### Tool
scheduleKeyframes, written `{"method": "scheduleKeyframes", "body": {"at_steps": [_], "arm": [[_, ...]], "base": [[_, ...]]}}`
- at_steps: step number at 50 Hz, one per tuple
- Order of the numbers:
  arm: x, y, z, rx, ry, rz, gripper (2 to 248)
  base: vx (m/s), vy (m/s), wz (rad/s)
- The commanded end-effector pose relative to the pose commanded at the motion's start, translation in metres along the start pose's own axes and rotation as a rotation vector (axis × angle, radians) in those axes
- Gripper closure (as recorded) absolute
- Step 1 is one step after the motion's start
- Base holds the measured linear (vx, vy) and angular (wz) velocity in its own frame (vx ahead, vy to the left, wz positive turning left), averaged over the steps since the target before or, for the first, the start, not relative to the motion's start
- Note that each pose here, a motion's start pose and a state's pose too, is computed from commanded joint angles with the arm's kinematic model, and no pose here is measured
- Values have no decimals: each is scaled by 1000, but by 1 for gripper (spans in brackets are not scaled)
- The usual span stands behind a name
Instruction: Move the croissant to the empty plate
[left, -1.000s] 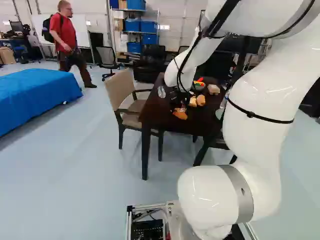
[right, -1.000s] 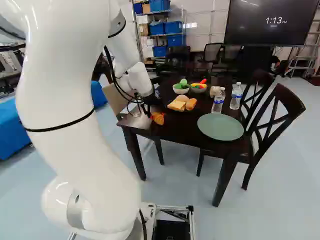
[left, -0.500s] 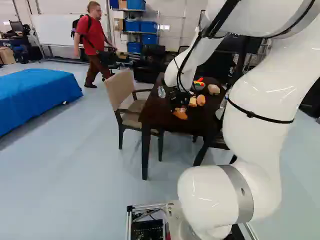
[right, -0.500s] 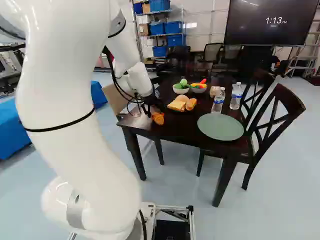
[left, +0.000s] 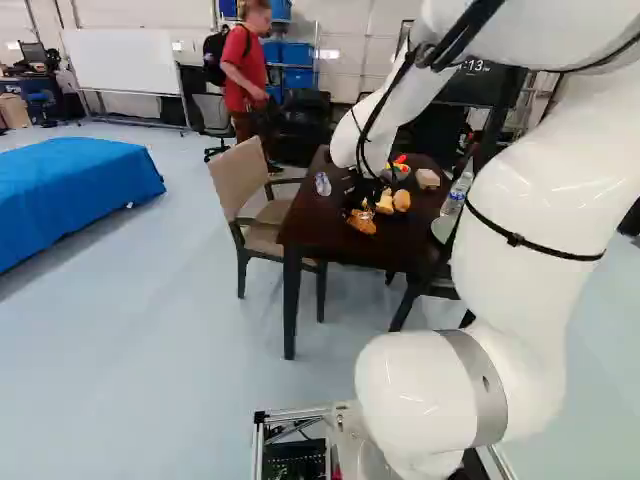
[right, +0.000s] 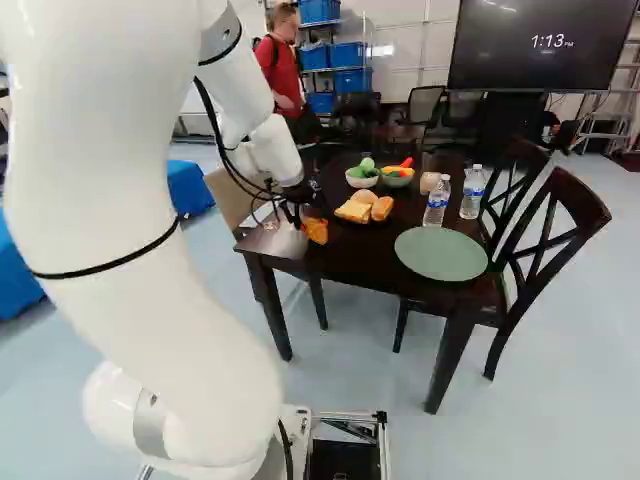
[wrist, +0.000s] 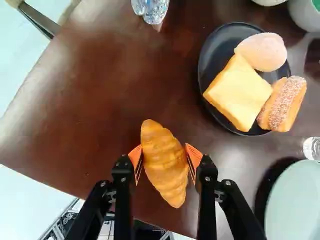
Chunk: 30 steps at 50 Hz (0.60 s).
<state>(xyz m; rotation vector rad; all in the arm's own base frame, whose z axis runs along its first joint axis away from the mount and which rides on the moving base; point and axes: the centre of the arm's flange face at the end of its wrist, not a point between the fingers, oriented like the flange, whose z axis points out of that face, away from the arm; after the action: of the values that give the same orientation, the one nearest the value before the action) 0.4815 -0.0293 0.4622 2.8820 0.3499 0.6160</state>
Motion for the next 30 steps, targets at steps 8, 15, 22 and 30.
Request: {"method": "scheduleKeyframes", "body": {"at_steps": [8,15,22,30], "arm": [[0,1,-11,-6,20,2,119],[1,7,-20,-16,37,12,119],[2,19,-26,-30,50,33,119],[4,34,-33,-48,64,59,119]], "base": [[0,0,0],[0,0,0],[0,0,0],[0,0,0]]}}
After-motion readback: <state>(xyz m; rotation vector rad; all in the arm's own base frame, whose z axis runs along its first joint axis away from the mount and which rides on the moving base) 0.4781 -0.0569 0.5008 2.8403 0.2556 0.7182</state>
